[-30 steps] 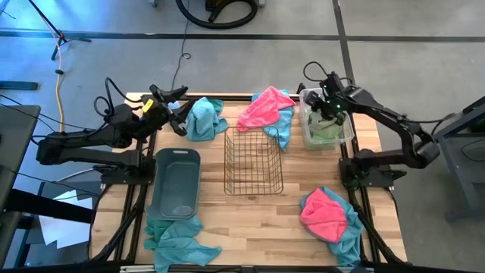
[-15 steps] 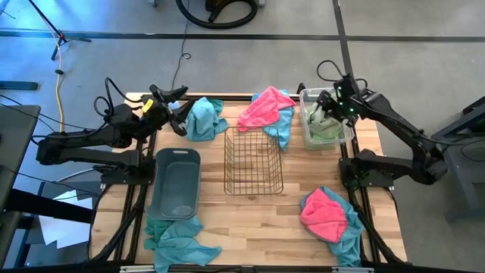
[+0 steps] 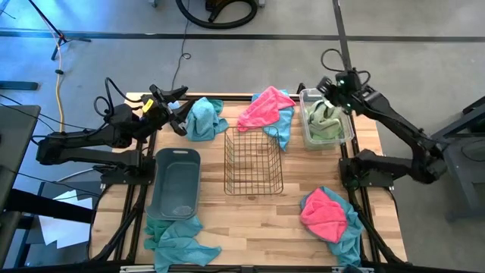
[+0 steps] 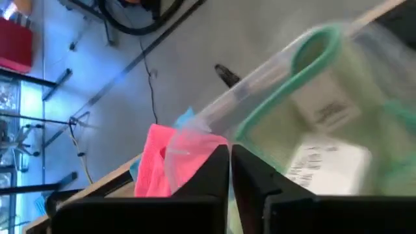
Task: Sort microfiber towel by color & place in baskets
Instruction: Put the light green towel into the transparent bin, then put the blue towel into the wire basket
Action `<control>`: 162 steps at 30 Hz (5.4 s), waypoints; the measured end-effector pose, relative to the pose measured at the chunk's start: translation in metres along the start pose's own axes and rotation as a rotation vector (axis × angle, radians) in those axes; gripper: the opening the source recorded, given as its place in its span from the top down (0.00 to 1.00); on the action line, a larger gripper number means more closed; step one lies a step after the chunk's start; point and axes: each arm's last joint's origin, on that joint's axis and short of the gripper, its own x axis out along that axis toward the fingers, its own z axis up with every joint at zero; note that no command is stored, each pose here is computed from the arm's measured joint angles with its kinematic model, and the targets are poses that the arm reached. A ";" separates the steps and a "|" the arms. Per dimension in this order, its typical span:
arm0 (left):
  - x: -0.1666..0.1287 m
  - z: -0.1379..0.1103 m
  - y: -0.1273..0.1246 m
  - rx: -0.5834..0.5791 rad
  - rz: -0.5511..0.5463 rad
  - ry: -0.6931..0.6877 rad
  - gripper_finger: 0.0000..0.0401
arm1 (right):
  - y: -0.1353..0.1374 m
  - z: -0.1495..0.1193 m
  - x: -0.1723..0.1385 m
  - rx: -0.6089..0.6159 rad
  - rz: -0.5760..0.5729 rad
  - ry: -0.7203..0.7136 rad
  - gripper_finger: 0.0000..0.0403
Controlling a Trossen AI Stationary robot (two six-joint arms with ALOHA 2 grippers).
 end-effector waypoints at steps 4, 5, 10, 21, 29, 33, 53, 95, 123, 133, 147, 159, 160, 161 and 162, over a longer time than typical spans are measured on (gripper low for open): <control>0.000 0.000 0.000 -0.015 0.000 0.000 0.47 | -0.006 -0.010 0.027 -0.067 -0.170 0.099 0.99; 0.000 0.000 0.000 -0.015 0.000 0.000 0.47 | -0.009 -0.013 0.031 -0.091 -0.215 0.118 0.99; 0.000 0.000 0.000 -0.015 0.003 0.001 0.47 | -0.013 -0.019 0.044 -0.152 -0.321 0.138 1.00; -0.001 0.001 0.002 -0.018 0.050 0.002 0.47 | -0.015 -0.034 0.091 -0.182 -0.397 0.280 1.00; -0.001 0.000 0.002 -0.017 0.062 0.005 0.47 | -0.010 -0.029 0.088 -0.186 -0.326 0.239 1.00; -0.001 0.000 0.002 -0.017 0.068 0.005 0.47 | -0.006 -0.023 0.069 -0.172 -0.272 0.172 1.00; -0.019 0.019 0.011 -0.169 0.009 -0.090 0.47 | 0.020 0.011 -0.065 -0.150 0.445 -0.266 1.00; 0.000 -0.001 -0.024 -0.509 -0.393 0.043 0.47 | 0.084 -0.134 -0.134 -0.961 1.383 -0.055 0.31; -0.071 0.021 -0.167 0.081 -0.823 1.236 0.47 | 0.081 -0.137 -0.129 -0.908 1.305 0.052 0.31; -0.157 -0.040 -0.240 0.441 -0.894 1.483 0.47 | 0.074 -0.141 -0.121 -0.994 1.214 0.098 0.31; -0.207 -0.092 -0.281 0.522 -0.868 1.534 0.47 | 0.070 -0.144 -0.117 -1.031 1.166 0.132 0.31; -0.218 -0.137 -0.292 0.620 -0.741 1.598 0.47 | 0.069 -0.144 -0.115 -1.039 1.150 0.144 0.31; -0.219 -0.139 -0.293 0.622 -0.741 1.601 0.47 | 0.069 -0.144 -0.115 -1.039 1.150 0.144 0.31; -0.220 -0.141 -0.293 0.625 -0.739 1.605 0.47 | 0.069 -0.144 -0.115 -1.039 1.151 0.143 0.31; -0.220 -0.142 -0.293 0.629 -0.738 1.609 0.47 | 0.069 -0.144 -0.115 -1.039 1.151 0.143 0.31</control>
